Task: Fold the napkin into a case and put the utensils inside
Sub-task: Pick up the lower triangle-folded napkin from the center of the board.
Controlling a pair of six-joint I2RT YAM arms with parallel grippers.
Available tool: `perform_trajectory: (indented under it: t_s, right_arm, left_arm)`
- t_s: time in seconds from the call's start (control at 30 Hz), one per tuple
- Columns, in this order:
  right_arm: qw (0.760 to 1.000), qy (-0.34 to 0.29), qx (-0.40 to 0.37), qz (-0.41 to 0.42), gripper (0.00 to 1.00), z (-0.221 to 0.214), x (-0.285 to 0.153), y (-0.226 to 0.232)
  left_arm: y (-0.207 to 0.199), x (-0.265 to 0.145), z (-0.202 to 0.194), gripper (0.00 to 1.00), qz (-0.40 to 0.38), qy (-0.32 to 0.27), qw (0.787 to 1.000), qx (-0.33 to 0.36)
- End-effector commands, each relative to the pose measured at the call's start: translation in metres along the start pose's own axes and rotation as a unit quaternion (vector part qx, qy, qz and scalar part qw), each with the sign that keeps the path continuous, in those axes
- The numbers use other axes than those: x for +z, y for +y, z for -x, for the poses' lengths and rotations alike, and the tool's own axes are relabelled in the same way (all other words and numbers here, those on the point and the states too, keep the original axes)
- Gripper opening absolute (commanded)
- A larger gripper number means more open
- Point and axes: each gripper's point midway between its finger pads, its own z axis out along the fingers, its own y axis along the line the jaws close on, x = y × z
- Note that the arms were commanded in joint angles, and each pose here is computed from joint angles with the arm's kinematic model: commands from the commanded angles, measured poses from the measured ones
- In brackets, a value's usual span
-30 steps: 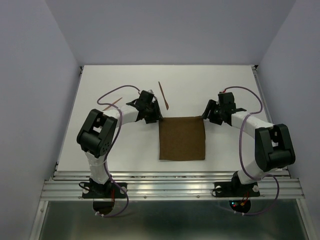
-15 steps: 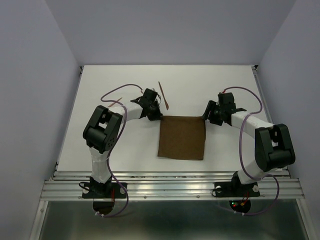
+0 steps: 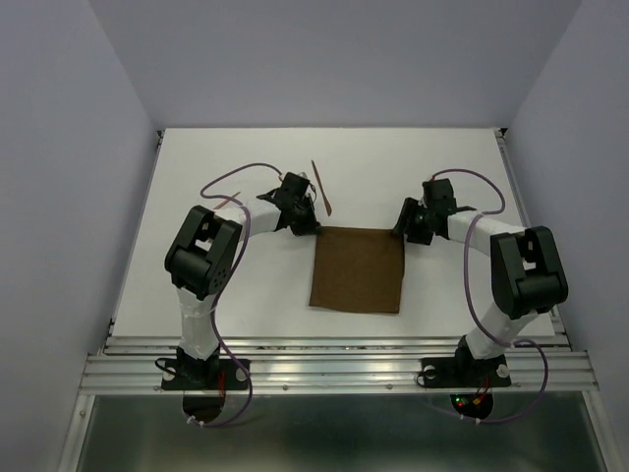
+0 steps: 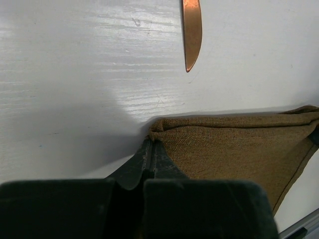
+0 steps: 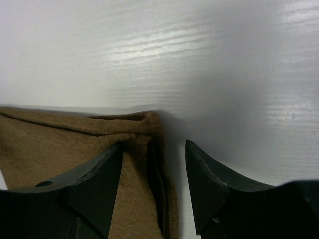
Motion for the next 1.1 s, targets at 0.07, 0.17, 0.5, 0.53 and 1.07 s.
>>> perform_trajectory:
  t_s: [0.07, 0.17, 0.5, 0.53, 1.07]
  right_arm:
    - [0.999, -0.031, 0.007, 0.025, 0.56, 0.025, 0.011, 0.009]
    - [0.999, -0.041, 0.024, 0.025, 0.50, 0.028, 0.017, 0.005]
    - [0.997, -0.062, 0.032, 0.039, 0.12, 0.027, 0.026, 0.004]
    - [0.997, -0.061, 0.031, 0.041, 0.04, 0.026, 0.026, 0.004]
    - [0.999, -0.049, 0.006, 0.015, 0.01, 0.019, 0.014, -0.006]
  left_arm:
    - [0.020, 0.007, -0.006, 0.00, 0.029, 0.019, 0.999, 0.019]
    - [0.021, 0.007, -0.006, 0.00, 0.029, 0.021, 0.999, 0.025]
    - [0.023, 0.008, -0.004, 0.00, 0.029, 0.020, 0.999, 0.034]
    - [0.023, 0.008, -0.005, 0.00, 0.028, 0.021, 0.999, 0.035]
    - [0.017, -0.065, 0.053, 0.62, 0.093, -0.121, 0.988, 0.017]
